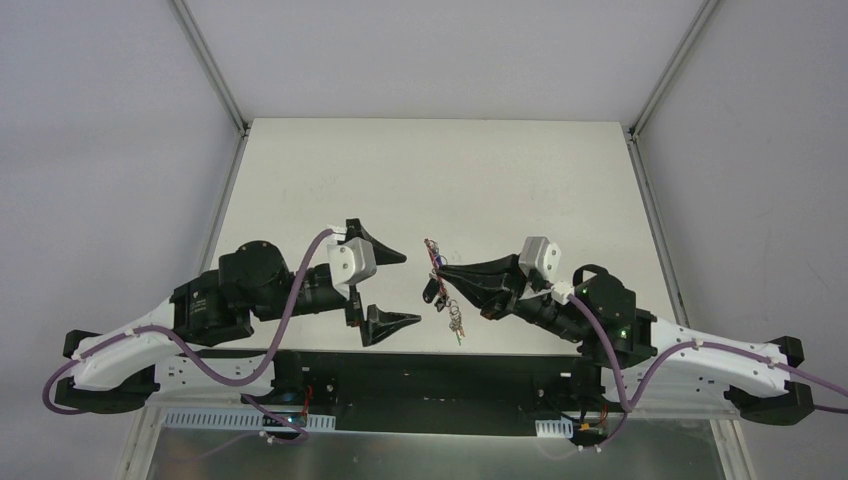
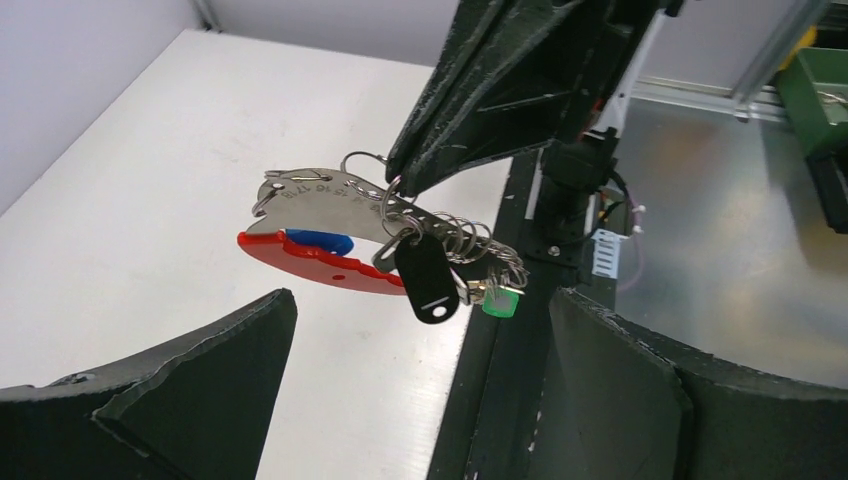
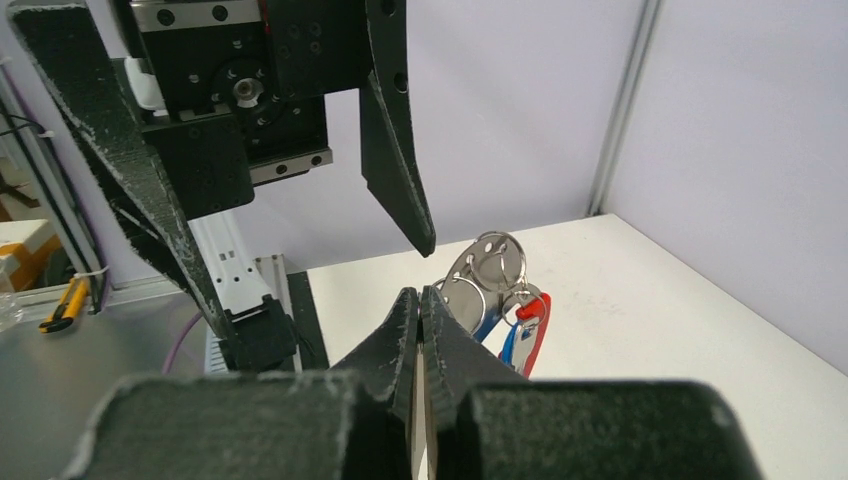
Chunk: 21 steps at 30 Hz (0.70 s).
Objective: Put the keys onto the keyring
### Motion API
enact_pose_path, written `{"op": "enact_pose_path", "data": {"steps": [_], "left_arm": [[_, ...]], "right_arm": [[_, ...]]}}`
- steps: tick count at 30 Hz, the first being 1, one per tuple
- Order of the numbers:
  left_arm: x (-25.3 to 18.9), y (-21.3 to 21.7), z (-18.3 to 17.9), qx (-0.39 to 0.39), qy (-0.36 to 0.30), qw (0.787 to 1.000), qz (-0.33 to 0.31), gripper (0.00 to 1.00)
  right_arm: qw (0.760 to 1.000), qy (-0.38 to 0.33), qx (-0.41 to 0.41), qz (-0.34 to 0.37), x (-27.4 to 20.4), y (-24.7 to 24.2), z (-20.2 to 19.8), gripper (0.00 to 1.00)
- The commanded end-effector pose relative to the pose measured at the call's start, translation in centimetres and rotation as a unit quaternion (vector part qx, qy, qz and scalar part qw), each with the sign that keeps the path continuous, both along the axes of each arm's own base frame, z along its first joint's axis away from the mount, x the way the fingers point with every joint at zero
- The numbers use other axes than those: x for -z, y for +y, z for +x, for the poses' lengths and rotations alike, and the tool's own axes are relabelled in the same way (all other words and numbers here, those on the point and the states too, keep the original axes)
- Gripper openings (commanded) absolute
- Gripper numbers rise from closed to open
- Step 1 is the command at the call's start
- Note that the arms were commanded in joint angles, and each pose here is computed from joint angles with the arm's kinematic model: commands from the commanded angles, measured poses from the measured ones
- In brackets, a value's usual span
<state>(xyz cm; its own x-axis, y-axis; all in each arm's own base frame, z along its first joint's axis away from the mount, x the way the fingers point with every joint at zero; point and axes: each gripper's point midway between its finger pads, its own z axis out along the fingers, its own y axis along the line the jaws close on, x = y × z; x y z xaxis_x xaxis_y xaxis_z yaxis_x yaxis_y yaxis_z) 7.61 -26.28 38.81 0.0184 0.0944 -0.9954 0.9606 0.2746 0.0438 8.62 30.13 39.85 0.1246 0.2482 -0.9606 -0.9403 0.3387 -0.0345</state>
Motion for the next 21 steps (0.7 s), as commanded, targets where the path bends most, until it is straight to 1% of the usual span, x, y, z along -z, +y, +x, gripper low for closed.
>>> {"op": "enact_pose_path", "data": {"steps": [1, 3, 5, 12, 21], "left_arm": [[1.1, -0.3, 3.1, -0.09, 0.015, 0.996, -0.005, 0.99], [1.8, -0.5, 4.2, -0.122, 0.016, 0.992, 0.002, 0.99], [2.2, -0.8, 4.8, -0.137, 0.018, 0.99, 0.007, 0.99], [2.3, -1.9, 5.0, -0.134, 0.018, 0.991, 0.009, 0.99], [3.4, -2.0, 5.9, -0.159, 0.013, 0.987, 0.026, 0.99]], "right_arm": [[0.998, 0.009, 0.04, 0.043, -1.9, -0.1, 1.4, 0.0], [0.998, 0.015, 0.051, 0.044, -1.9, 0.2, 1.9, 0.0], [0.997, 0.02, 0.061, 0.042, -1.7, 0.6, 2.3, 0.0], [0.996, 0.025, 0.078, 0.039, -1.4, 1.5, 3.0, 0.0], [0.996, 0.029, 0.062, 0.054, -2.5, 1.5, 2.5, 0.0]]}}
